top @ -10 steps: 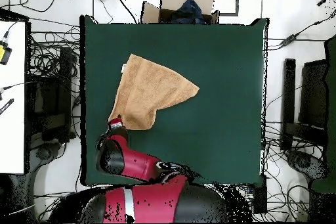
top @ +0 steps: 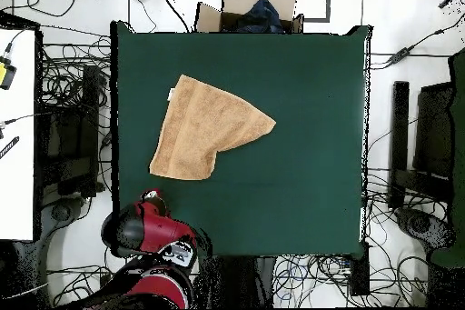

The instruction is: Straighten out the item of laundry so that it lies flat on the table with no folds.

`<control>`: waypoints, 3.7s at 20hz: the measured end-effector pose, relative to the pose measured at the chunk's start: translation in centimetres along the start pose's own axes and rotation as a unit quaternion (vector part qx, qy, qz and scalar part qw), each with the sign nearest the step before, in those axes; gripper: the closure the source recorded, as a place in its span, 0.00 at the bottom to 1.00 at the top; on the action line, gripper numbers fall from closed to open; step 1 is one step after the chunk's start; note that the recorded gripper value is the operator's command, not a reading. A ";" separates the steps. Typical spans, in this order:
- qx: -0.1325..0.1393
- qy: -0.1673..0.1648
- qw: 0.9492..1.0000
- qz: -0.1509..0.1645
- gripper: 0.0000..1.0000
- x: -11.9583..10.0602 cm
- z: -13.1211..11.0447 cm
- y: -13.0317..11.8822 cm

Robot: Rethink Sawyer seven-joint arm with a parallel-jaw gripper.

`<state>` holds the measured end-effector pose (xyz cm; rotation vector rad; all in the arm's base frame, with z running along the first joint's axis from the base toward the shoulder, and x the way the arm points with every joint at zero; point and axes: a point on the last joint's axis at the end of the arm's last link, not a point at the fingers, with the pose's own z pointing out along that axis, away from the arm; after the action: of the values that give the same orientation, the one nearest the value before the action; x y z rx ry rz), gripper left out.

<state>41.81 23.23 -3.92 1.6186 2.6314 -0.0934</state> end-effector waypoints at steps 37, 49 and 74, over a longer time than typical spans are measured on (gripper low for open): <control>-0.077 -0.016 0.995 0.055 0.00 -19.7 -12.1 3.4; -0.100 -0.049 0.993 0.040 0.00 -20.1 -6.9 5.6; -0.175 -0.035 0.983 0.044 0.00 -18.4 1.5 12.0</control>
<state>60.89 12.12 -4.37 1.5719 2.3524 0.2936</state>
